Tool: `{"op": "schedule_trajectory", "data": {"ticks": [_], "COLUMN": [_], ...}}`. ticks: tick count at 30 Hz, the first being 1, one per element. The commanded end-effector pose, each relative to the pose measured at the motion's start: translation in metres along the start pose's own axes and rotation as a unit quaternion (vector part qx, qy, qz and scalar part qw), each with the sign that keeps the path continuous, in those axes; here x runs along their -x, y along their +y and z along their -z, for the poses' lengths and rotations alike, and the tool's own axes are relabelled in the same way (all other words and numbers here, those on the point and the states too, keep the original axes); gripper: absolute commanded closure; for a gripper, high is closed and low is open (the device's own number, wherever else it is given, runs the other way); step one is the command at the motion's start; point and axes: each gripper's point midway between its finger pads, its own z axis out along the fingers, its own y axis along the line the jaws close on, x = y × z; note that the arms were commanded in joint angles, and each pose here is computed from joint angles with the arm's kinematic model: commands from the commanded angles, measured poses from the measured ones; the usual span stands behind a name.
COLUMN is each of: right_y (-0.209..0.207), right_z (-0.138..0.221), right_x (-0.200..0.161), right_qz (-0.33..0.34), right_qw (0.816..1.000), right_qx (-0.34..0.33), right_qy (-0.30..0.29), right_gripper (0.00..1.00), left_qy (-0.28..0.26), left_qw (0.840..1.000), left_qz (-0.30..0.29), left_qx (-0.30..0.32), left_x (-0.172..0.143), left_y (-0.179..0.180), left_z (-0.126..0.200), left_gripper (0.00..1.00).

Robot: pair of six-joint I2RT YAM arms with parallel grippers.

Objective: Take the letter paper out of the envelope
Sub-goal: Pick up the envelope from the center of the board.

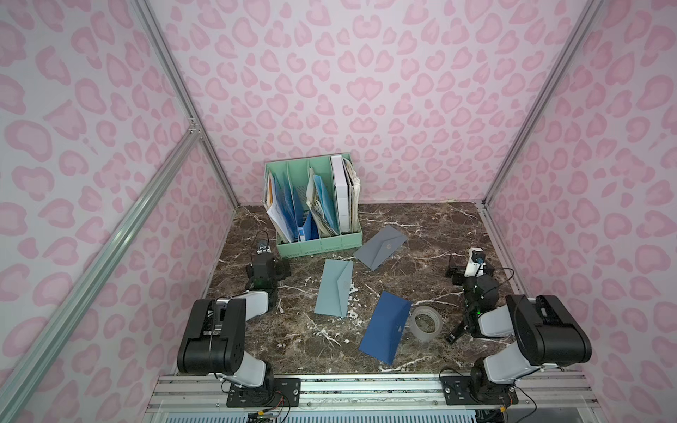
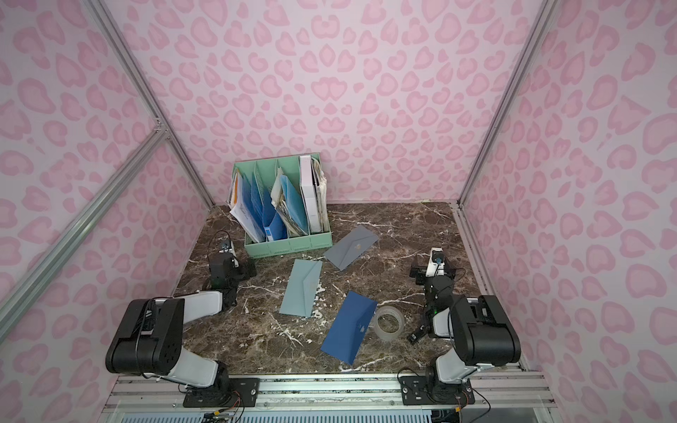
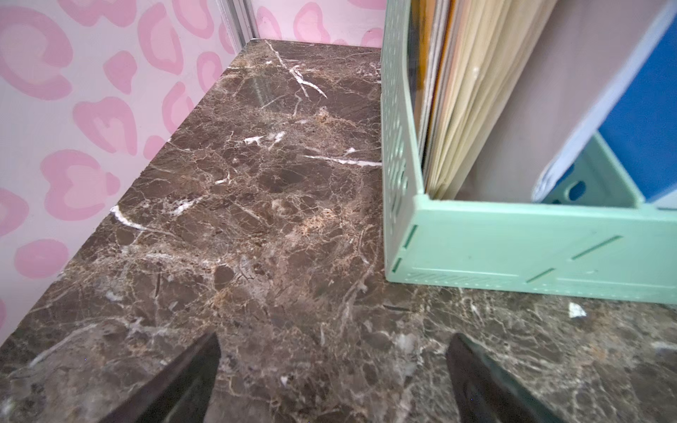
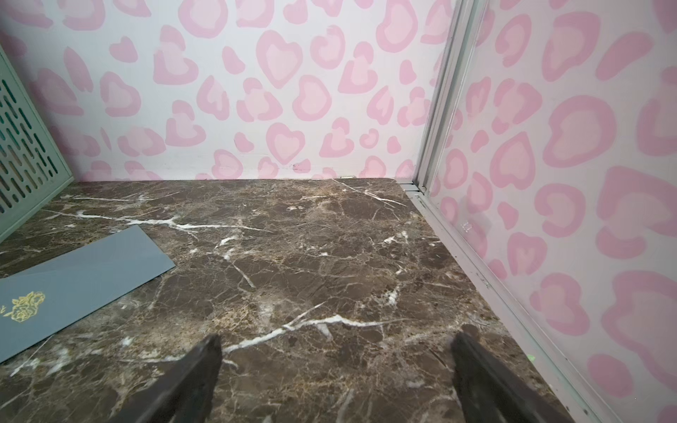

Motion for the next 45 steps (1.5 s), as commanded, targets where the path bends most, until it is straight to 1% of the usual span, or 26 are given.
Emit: {"op": "schedule_trajectory", "data": {"ticks": [1, 4, 9, 14, 20, 22, 24, 26, 28, 29, 31, 32, 34, 35, 36, 37, 38, 39, 40, 41, 42, 43, 44, 45], "right_y": [0.001, 0.001, 0.001, 0.001, 0.000, 0.000, 0.000, 0.000, 0.001, 0.001, 0.008, 0.009, 0.010, 0.012, 0.014, 0.016, 0.008, -0.003, -0.012, -0.004, 0.007, 0.012, 0.013, 0.018], "right_z": [-0.001, -0.004, -0.004, -0.004, 0.000, 0.000, 0.000, -0.006, -0.016, -0.020, -0.027, -0.029, -0.040, -0.047, -0.053, -0.064, -0.072, -0.076, -0.084, -0.092, -0.093, -0.093, -0.090, -0.088], "right_x": [0.002, -0.002, -0.002, -0.001, 0.003, 0.003, 0.007, 0.017, 0.032, 0.050, 0.108, 0.131, 0.206, 0.236, 0.274, 0.291, 0.305, 0.311, 0.298, 0.301, 0.305, 0.298, 0.290, 0.285], "right_qz": [-0.002, 0.000, 0.000, -0.001, -0.003, -0.002, 0.000, 0.015, 0.028, 0.013, 0.001, -0.011, -0.046, -0.068, -0.100, -0.140, -0.205, -0.288, -0.348, -0.368, -0.356, -0.355, -0.346, -0.330], "right_qw": [1.000, 1.000, 1.000, 1.000, 1.000, 1.000, 1.000, 1.000, 0.998, 0.998, 0.998, 0.996, 0.989, 0.988, 0.985, 0.984, 0.975, 0.954, 0.935, 0.930, 0.932, 0.932, 0.937, 0.942], "right_qx": [0.000, 0.001, 0.001, 0.001, -0.001, -0.001, -0.006, -0.028, -0.048, -0.058, -0.038, -0.040, -0.045, -0.039, -0.026, -0.017, -0.033, -0.055, -0.064, 0.011, 0.072, 0.076, 0.048, 0.035], "right_qy": [0.000, 0.017, 0.017, 0.015, -0.007, -0.006, -0.010, 0.003, 0.025, 0.013, -0.054, -0.081, -0.130, -0.134, -0.137, -0.105, -0.079, -0.057, -0.010, 0.005, 0.005, 0.018, 0.035, 0.052], "right_gripper": [0.02, 0.02, 0.02, 0.02, 0.02, 0.02, 0.02, 0.02, 0.02, 0.02, 0.02, 0.02, 0.02, 0.02, 0.02, 0.02, 0.02, 0.02, 0.03, 0.03, 0.02, 0.02, 0.03, 0.05], "left_qy": [-0.005, -0.004, -0.005, -0.005, -0.004, -0.004, -0.010, 0.013, 0.033, 0.025, -0.025, -0.051, -0.097, -0.114, -0.120, -0.125, -0.116, -0.082, -0.044, -0.031, -0.015, 0.005, 0.021, 0.032], "left_qw": [1.000, 1.000, 1.000, 1.000, 1.000, 1.000, 1.000, 1.000, 0.997, 0.997, 0.997, 0.995, 0.988, 0.985, 0.983, 0.981, 0.977, 0.970, 0.959, 0.957, 0.956, 0.949, 0.947, 0.946], "left_qz": [-0.002, -0.002, -0.002, -0.002, -0.002, -0.002, -0.001, -0.005, 0.000, 0.006, 0.016, 0.027, 0.063, 0.080, 0.094, 0.116, 0.152, 0.208, 0.263, 0.280, 0.293, 0.314, 0.322, 0.322], "left_qx": [-0.002, -0.002, -0.002, -0.003, -0.002, -0.001, -0.001, 0.027, 0.073, 0.076, 0.078, 0.085, 0.098, 0.100, 0.098, 0.095, 0.095, 0.099, 0.097, 0.070, 0.032, 0.009, -0.005, -0.029], "left_x": [0.004, 0.003, 0.003, 0.003, 0.003, 0.002, 0.007, 0.022, 0.048, 0.064, 0.105, 0.126, 0.176, 0.198, 0.218, 0.238, 0.249, 0.244, 0.238, 0.236, 0.234, 0.228, 0.221, 0.217], "left_y": [0.000, 0.000, 0.000, -0.001, 0.000, 0.000, 0.000, 0.005, 0.015, 0.015, 0.012, 0.013, 0.017, 0.019, 0.019, 0.020, 0.022, 0.024, 0.025, 0.017, 0.008, 0.003, -0.003, -0.012], "left_z": [0.001, 0.001, 0.001, 0.001, 0.001, 0.001, 0.003, 0.007, 0.014, 0.019, 0.034, 0.044, 0.069, 0.081, 0.093, 0.104, 0.110, 0.113, 0.118, 0.111, 0.105, 0.101, 0.100, 0.099], "left_gripper": [0.01, 0.01, 0.01, 0.01, 0.01, 0.01, 0.01, 0.01, 0.01, 0.01, 0.01, 0.01, 0.01, 0.01, 0.01, 0.01, 0.01, 0.01, 0.02, 0.02, 0.02, 0.02, 0.04, 0.07]}}
